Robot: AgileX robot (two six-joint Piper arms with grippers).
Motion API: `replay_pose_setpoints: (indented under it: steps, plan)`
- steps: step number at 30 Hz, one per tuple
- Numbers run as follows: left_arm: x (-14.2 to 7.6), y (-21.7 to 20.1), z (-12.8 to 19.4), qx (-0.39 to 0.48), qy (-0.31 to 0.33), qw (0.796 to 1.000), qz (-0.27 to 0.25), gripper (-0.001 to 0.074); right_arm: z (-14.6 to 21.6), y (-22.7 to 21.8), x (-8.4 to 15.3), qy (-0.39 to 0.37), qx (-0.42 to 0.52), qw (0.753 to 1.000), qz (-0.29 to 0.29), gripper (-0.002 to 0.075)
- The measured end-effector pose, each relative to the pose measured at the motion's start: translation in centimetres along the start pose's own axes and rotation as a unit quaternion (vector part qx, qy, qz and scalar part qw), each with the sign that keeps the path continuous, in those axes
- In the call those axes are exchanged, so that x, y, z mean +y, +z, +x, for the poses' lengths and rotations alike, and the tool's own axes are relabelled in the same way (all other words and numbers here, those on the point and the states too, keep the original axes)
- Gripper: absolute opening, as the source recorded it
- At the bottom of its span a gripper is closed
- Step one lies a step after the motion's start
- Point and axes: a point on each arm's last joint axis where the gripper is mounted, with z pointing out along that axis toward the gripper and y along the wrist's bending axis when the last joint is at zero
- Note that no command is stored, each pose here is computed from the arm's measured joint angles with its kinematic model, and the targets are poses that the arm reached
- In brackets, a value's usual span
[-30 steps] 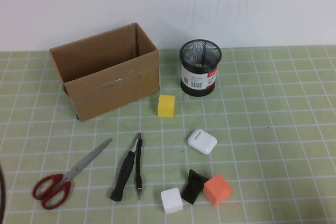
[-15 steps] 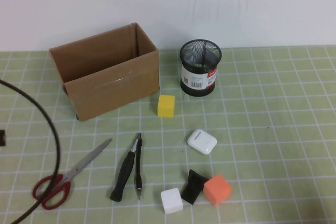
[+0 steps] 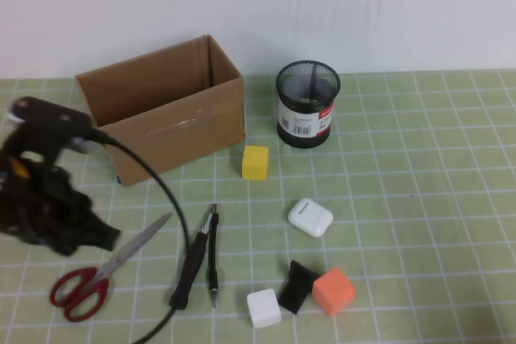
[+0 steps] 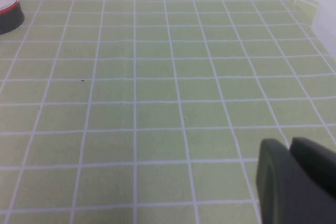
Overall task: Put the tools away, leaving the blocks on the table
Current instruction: Pick up the scissors from the table
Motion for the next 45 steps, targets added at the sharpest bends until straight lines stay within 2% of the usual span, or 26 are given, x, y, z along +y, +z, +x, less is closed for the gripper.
replay_pose_setpoints:
  steps: [10, 12, 18, 21, 33, 45]
  plan:
    - [-0.1, 5.1, -0.9, 0.043, 0.011, 0.999, 0.012, 0.0029, 0.0, 0.0, 0.0, 0.000, 0.000, 1.000, 0.000, -0.0007]
    - [0.0, 6.3, -0.9, 0.061, 0.009, 0.998, 0.015, 0.0078, 0.0, 0.0, 0.0, 0.000, 0.000, 1.000, 0.000, -0.0007]
    - [0.2, 8.3, -0.9, 0.086, 0.007, 0.996, 0.020, 0.0295, 0.0, 0.0, 0.0, 0.000, 0.000, 1.000, 0.000, -0.0007]
    - [0.4, 8.6, -1.1, 0.076, 0.015, 0.997, 0.010, 0.0345, 0.0, 0.0, 0.0, 0.000, 0.000, 1.000, 0.000, -0.0007]
    - [0.9, 8.8, -1.9, 0.037, 0.041, 0.998, -0.017, 0.0365, 0.0, 0.0, 0.0, 0.000, 0.000, 1.000, 0.000, -0.0007]
    - [0.8, 12.9, -0.7, 0.108, 0.023, 0.994, 0.009, 0.0365, 0.0, 0.0, 0.0, 0.000, 0.000, 1.000, 0.000, -0.0007]
